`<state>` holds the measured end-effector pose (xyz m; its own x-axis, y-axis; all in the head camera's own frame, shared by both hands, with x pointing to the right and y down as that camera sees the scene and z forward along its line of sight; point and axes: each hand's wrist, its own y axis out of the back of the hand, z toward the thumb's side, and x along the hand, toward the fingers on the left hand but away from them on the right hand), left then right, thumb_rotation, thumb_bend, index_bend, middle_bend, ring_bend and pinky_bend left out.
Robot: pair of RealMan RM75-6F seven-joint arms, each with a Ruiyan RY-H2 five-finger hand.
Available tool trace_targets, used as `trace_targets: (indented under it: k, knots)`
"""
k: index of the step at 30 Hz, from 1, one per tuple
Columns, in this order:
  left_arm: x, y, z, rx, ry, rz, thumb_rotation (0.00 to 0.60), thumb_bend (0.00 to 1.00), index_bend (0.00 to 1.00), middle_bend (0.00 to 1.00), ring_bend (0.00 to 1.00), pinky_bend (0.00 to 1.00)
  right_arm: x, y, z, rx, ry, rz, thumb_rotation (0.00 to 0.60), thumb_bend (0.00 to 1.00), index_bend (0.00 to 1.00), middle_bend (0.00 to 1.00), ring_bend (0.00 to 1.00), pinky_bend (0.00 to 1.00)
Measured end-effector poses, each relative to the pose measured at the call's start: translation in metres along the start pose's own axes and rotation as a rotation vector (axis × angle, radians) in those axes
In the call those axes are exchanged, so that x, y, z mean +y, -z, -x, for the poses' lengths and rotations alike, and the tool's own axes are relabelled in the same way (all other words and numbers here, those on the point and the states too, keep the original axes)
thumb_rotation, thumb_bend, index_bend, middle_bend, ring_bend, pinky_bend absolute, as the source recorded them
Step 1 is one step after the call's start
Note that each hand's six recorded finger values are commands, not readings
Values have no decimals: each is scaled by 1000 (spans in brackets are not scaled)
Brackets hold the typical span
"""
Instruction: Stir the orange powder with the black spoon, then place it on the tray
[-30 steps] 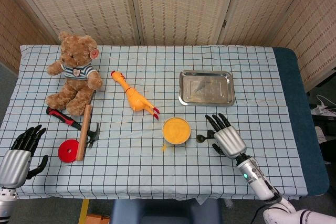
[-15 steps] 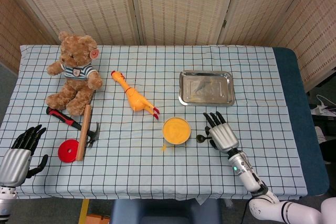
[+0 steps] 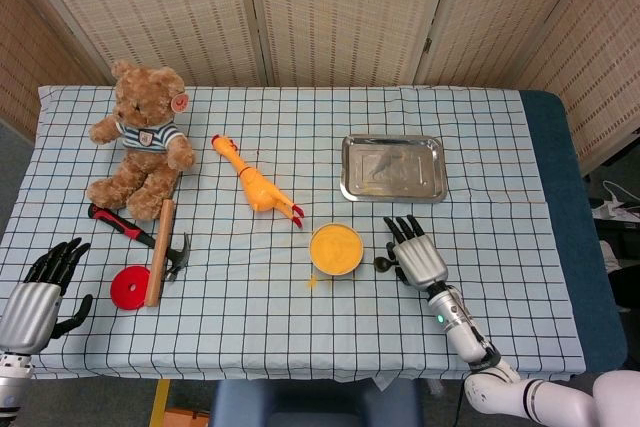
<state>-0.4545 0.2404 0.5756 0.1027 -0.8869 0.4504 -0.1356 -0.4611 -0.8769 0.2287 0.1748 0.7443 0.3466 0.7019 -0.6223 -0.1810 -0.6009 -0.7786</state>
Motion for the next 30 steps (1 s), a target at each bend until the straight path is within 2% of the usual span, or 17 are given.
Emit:
trace_targets:
  k: [11, 17, 30]
  knots:
    - [1, 0, 1, -8, 3, -1, 600, 448, 0, 0, 0, 118, -3, -2, 1, -9, -6, 6, 600, 286, 525, 0, 0, 0]
    - [0, 0, 2, -9, 5, -2, 600, 449, 0, 0, 0, 118, -2, -3, 2, -8, -2, 9, 600, 381, 582, 0, 0, 0]
    - [1, 0, 2, -5, 2, -4, 600, 448, 0, 0, 0, 118, 5, -1, 0, -10, 16, 10, 600, 390, 631, 0, 0, 0]
